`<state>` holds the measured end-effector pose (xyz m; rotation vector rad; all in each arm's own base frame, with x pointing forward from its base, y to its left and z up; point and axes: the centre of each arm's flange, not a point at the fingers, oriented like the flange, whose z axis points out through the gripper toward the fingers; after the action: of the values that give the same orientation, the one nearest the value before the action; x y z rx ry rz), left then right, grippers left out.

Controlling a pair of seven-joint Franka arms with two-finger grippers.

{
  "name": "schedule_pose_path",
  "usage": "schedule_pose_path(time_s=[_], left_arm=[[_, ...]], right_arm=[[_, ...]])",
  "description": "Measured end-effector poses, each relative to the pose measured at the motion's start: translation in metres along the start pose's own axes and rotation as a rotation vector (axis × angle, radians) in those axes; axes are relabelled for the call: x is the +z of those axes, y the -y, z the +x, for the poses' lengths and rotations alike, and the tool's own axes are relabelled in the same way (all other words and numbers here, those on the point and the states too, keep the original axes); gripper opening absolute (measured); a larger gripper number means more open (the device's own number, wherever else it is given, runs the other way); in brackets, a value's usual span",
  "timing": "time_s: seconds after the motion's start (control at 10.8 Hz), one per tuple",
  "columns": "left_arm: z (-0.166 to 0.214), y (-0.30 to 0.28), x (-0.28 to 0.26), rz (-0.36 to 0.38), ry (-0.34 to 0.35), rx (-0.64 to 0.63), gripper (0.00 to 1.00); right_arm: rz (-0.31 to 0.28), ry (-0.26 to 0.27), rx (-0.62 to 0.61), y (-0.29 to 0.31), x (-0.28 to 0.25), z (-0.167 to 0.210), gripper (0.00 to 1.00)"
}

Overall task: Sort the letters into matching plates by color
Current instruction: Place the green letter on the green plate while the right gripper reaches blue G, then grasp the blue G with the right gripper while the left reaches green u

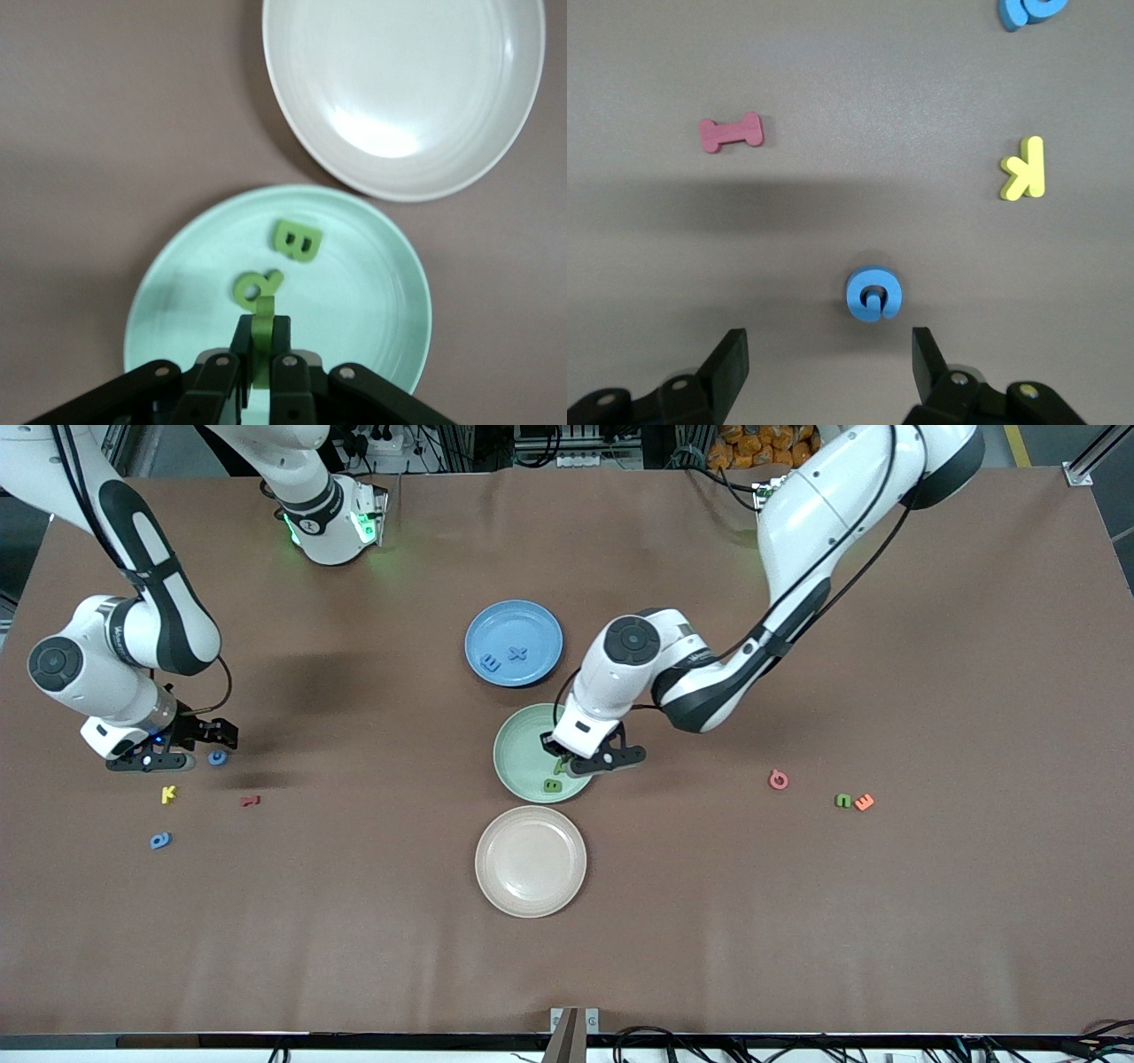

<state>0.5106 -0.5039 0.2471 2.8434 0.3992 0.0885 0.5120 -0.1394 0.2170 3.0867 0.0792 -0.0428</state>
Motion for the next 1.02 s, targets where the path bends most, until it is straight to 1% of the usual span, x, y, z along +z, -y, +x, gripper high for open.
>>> schedule_pose_path(time_s=[0.09, 0.19, 0.28, 0.37, 0.46, 0.56, 0.65, 0.74, 0.93, 1.02], left_arm=[[-0.012, -0.004, 0.009, 0.015, -0.004, 0.018, 0.14], [-0.019, -0.006, 0.016, 0.030, -0.014, 0.037, 0.24], [-0.022, -0.007, 0.020, 0.040, -0.024, 0.047, 0.41], [-0.018, -0.006, 0.020, 0.044, -0.031, 0.046, 0.54], [-0.011, -0.003, 0.020, 0.046, -0.039, 0.040, 0.67], [0.000, 0.002, 0.018, 0.049, -0.049, 0.032, 0.78], [0.015, 0.009, 0.016, 0.055, -0.063, 0.033, 0.92], [0.031, 0.019, 0.014, 0.076, -0.070, 0.050, 1.00], [0.069, 0.044, 0.004, 0.137, -0.071, 0.094, 1.00], [0.089, 0.062, -0.002, 0.175, -0.063, 0.145, 1.00]], right_arm=[[0.002, 0.001, 0.001, 0.000, 0.006, 0.000, 0.78], [0.003, -0.002, 0.001, 0.000, 0.010, 0.000, 0.77], [0.001, -0.011, 0.004, -0.002, 0.013, 0.000, 0.76], [0.000, -0.016, 0.008, -0.004, 0.016, 0.000, 0.74], [0.000, -0.018, 0.009, -0.005, 0.020, 0.000, 0.74], [0.001, -0.020, 0.010, -0.005, 0.023, 0.000, 0.73], [0.000, -0.024, 0.013, -0.006, 0.027, 0.000, 0.73], [-0.002, -0.027, 0.018, -0.009, 0.031, -0.002, 0.72], [-0.003, -0.027, 0.021, -0.013, 0.038, -0.003, 0.70], [-0.002, -0.025, 0.021, -0.013, 0.040, -0.004, 0.69]])
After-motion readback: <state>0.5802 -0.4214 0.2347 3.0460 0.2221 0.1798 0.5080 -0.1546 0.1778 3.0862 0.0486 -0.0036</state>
